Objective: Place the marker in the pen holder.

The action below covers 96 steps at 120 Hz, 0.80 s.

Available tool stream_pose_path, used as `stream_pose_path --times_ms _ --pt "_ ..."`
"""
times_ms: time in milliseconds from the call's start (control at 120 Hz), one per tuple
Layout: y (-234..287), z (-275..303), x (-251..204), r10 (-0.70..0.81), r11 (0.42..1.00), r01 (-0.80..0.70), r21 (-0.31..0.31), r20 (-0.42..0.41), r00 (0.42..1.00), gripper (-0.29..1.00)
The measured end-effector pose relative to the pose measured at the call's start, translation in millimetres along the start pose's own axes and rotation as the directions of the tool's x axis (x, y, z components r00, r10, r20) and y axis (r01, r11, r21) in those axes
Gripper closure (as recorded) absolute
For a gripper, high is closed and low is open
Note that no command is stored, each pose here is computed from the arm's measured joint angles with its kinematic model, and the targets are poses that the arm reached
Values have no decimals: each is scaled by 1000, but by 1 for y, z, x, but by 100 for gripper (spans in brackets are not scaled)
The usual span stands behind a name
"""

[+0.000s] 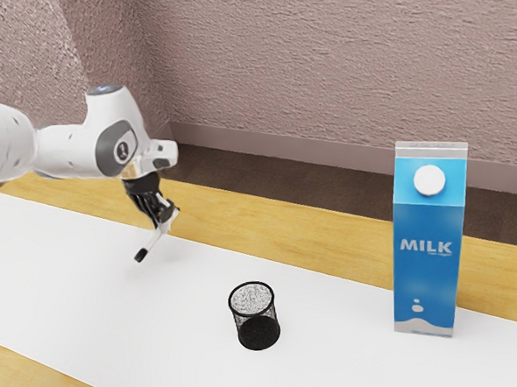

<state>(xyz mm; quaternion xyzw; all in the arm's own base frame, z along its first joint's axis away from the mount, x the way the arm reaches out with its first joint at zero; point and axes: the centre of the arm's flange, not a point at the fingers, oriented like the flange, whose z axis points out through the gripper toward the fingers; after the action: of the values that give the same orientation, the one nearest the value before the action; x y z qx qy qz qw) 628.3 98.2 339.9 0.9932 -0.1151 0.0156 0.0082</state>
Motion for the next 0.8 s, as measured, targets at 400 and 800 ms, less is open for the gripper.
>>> stream_pose_path --times_ms 400,800 --pt "218 -117 -88 229 973 -202 107 -483 845 73" --pt "276 -104 -86 265 963 -243 117 -585 767 73"
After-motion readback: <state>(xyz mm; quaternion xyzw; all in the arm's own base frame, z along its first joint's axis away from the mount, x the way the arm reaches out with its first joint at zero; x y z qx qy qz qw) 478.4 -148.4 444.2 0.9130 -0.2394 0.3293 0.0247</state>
